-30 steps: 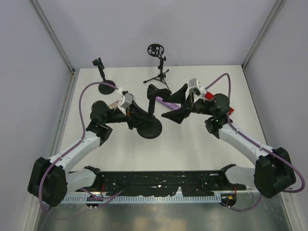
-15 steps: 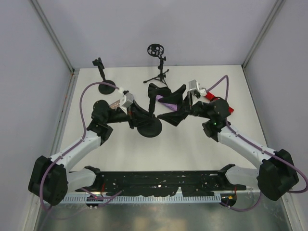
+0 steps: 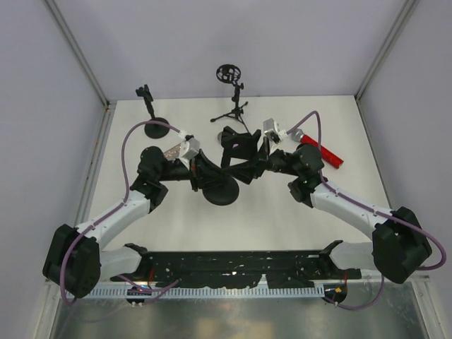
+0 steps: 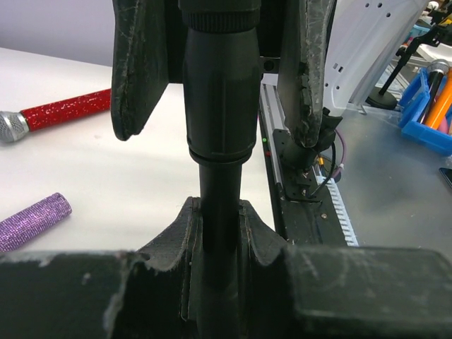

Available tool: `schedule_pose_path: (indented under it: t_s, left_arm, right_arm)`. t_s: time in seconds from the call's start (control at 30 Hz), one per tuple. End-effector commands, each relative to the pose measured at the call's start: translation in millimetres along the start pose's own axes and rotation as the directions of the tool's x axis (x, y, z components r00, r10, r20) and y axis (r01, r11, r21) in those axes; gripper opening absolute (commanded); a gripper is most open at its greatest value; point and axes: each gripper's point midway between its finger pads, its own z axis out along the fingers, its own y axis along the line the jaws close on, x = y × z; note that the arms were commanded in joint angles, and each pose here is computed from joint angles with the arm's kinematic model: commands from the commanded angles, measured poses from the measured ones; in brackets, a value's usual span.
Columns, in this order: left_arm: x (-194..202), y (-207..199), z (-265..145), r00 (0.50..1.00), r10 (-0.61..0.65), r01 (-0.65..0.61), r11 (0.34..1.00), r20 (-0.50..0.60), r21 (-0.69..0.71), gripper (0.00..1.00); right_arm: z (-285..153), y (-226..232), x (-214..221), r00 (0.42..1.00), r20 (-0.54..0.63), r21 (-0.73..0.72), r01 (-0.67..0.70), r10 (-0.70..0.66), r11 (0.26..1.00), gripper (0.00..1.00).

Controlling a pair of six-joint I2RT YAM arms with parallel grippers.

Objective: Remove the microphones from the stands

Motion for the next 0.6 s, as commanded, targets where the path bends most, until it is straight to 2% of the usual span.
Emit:
schedule_pose_path:
  t_s: [0.0,0.1,0.33,0.37,0.43,0.47,0.57]
  left_arm:
    - [-15.0,-3.8,3.7,0.996,0.087,-0.088,0.996,0.03,0.026,0.0]
    - [-12.6,-2.8,3.5,0.996,0.084,-0.084,0.996,0.025,0.024,0.0]
    - [-13.5,-0.9,3.5,0.996,0.087,-0.088,0.996,0.026,0.011,0.01]
    - [-13.4,-0.5,3.4,0.996,0.088,-0.088,0.996,0.026,0.008,0.09]
    - [-13.5,-0.2,3.4,0.996,0.088,-0.089,0.996,0.024,0.007,0.16]
    - [-13.2,0.6,3.6,0.996,0.087,-0.087,0.996,0.024,0.004,0.22]
    - [-13.9,1.1,3.8,0.996,0.093,-0.093,0.996,0.02,0.004,0.54]
  right_arm:
    - [6.6,3.2,-17.2,0.997,0.051,-0.015,0.05,-0.049,0.999,0.61]
    - [6.6,4.7,-16.0,0.997,0.047,-0.024,0.055,-0.054,0.998,0.52]
    - [6.1,5.0,-15.0,0.997,0.043,-0.026,0.067,-0.066,0.997,0.09]
    - [5.9,5.6,-15.8,0.997,0.044,-0.026,0.069,-0.068,0.997,0.05]
    - [5.8,6.1,-17.4,0.996,0.046,-0.025,0.072,-0.071,0.997,0.06]
    - [5.4,6.5,-16.9,0.997,0.044,-0.026,0.071,-0.07,0.997,0.06]
    - [4.9,8.5,-18.6,0.996,0.045,-0.031,0.081,-0.079,0.996,0.05]
